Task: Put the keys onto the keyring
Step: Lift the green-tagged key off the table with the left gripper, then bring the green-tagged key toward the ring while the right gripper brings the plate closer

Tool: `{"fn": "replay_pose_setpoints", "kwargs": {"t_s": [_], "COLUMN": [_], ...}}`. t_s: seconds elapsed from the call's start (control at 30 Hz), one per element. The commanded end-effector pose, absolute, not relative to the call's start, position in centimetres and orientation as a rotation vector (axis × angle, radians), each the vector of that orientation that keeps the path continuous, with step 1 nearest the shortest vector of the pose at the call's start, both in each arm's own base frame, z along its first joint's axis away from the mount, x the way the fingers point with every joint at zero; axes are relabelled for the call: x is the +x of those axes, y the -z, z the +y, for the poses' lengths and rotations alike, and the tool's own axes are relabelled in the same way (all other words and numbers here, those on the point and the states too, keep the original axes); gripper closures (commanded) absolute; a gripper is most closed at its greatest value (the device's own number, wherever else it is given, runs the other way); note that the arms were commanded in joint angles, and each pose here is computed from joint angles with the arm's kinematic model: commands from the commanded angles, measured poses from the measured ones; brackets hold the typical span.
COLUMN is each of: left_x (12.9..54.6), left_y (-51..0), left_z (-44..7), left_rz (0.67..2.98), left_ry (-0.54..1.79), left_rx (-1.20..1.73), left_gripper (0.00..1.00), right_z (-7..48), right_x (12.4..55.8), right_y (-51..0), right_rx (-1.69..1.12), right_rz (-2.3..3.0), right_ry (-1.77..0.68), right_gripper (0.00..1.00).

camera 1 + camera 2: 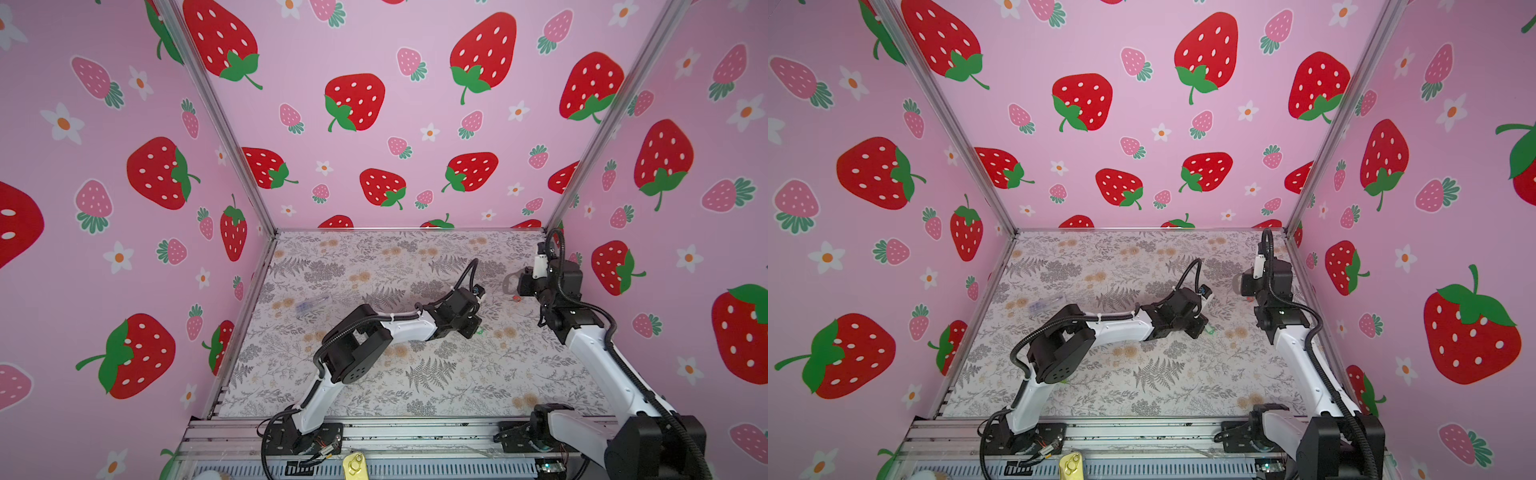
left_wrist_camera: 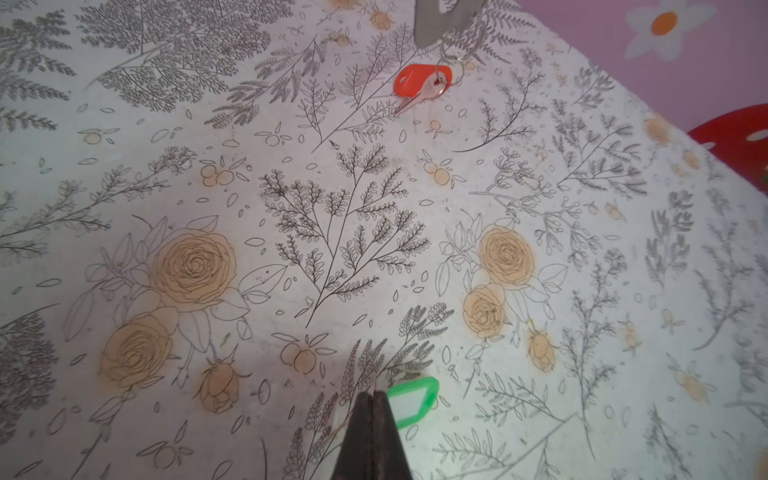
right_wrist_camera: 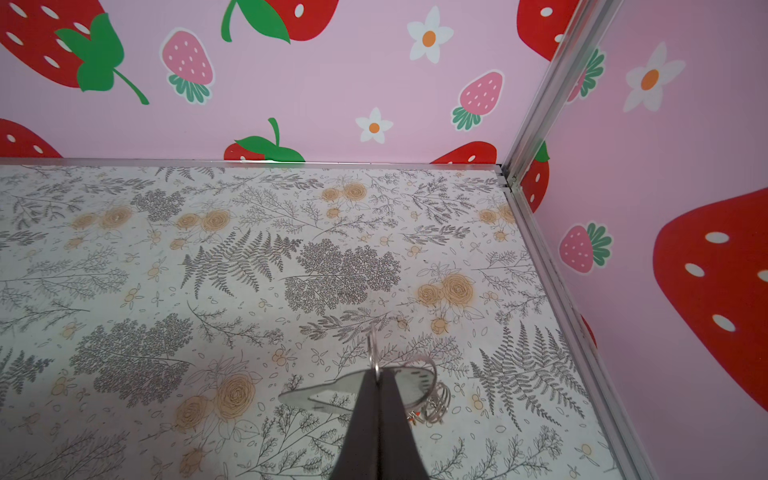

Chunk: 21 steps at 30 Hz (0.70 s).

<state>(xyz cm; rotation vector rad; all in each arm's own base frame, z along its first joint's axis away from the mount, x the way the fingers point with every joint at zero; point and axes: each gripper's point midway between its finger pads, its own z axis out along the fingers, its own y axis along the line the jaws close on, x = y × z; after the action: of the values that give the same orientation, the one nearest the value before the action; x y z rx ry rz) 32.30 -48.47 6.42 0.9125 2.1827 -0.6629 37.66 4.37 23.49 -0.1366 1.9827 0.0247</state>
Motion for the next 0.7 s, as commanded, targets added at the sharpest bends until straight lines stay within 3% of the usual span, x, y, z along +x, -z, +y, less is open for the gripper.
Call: {"fn": "replay_pose_setpoints", "kwargs": {"t_s": [0.0,0.2,0.67], "left_x": [32.6,33.5,33.1], "left_y": [-9.9,-14.7,-21.9], "left_z": [-47.4,-41.9,-34.9], "left_rz": [2.064,1.912,1.627], "left_ry": [0.784,0.88,0.849], "left_rx": [0.969,0.995,1.106], "left_gripper": [1.0,1.0,1.0], "right_z": [7.2,14.1,22.4], "right_x": [37.9,35.2,30.8], "right_y": [-25.4,-26.7,-24.4], "right_rx": [-0.274,-0.636,-1.042], "right_rz": [1.881,1.681,1.452], "right_ry": [-0.148,-0.451,-0.63], "right_gripper": [1.0,1.0,1.0]}}
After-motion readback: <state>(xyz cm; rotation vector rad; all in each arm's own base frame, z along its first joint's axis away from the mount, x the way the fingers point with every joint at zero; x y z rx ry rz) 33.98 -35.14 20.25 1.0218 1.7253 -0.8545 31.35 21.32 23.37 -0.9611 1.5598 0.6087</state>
